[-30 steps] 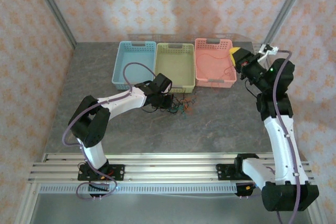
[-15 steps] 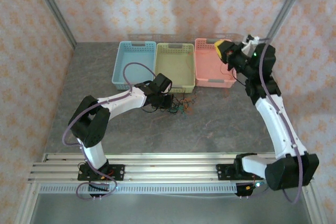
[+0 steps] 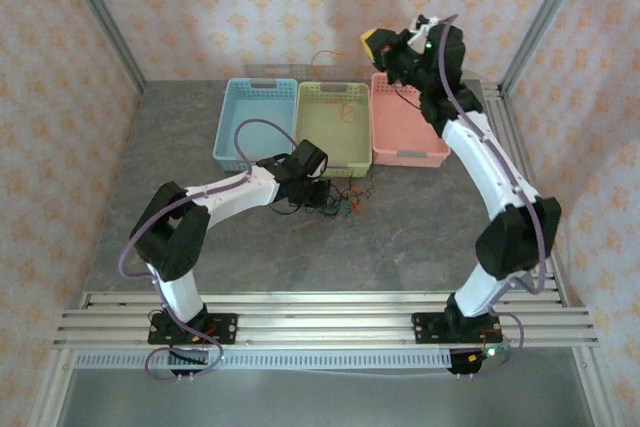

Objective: Untangle the cables

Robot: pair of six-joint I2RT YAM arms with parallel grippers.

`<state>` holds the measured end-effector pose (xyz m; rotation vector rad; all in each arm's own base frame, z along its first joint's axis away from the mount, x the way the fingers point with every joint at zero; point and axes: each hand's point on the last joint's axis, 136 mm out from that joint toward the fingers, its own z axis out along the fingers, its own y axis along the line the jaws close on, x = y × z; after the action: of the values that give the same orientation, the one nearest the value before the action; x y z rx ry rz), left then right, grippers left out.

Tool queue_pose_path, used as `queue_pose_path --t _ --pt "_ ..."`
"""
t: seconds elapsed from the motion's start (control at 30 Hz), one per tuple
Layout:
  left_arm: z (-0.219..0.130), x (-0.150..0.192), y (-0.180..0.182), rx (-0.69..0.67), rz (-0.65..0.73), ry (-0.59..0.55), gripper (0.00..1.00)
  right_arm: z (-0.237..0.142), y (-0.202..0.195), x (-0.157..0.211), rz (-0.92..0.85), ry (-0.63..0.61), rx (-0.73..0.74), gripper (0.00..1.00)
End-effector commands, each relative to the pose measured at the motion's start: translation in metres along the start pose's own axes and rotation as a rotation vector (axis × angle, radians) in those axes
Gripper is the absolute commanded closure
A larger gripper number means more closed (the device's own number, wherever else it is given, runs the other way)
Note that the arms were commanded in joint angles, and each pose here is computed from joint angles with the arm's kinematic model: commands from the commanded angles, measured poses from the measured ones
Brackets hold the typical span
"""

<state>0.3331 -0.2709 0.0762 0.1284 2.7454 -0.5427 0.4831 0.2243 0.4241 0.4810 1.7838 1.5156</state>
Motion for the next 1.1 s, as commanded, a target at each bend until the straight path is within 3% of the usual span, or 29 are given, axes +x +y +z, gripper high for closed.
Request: queue_pose_path --t 0.0,0.13,0.27,0.47,0.67,0.8,1.07 --pt "-0.008 -0.004 0.006 -0.020 -0.021 -0.024 1.00 0.035 -0.036 0.006 0.037 0.018 0.033 1.00" --pt "-0.007 -0.004 0.006 -0.021 -0.020 -0.018 1.00 0.072 -0.110 0.031 0.035 0.088 0.150 1.00" --pt "-0.008 -0.004 0.006 -0.020 -0.020 -0.023 1.00 0.086 -0.182 0.053 0.039 0.126 0.276 1.00" --pt "-0.007 -0.004 0.006 -0.019 -0.021 -0.020 1.00 0.072 -0.234 0.062 -0.033 0.111 0.484 1.00" --pt "-0.007 -0.004 0.006 -0.020 -0.019 -0.021 1.00 0.053 -0.246 0.056 -0.174 0.116 0.616 0.86" --pt "-0.008 -0.005 0.006 -0.016 -0.021 -0.026 1.00 0.038 -0.237 0.051 -0.258 0.120 0.653 0.65" --pt "-0.011 -0.005 0.005 -0.007 -0.016 -0.040 1.00 -0.022 -0.174 0.061 -0.444 0.079 0.551 0.62"
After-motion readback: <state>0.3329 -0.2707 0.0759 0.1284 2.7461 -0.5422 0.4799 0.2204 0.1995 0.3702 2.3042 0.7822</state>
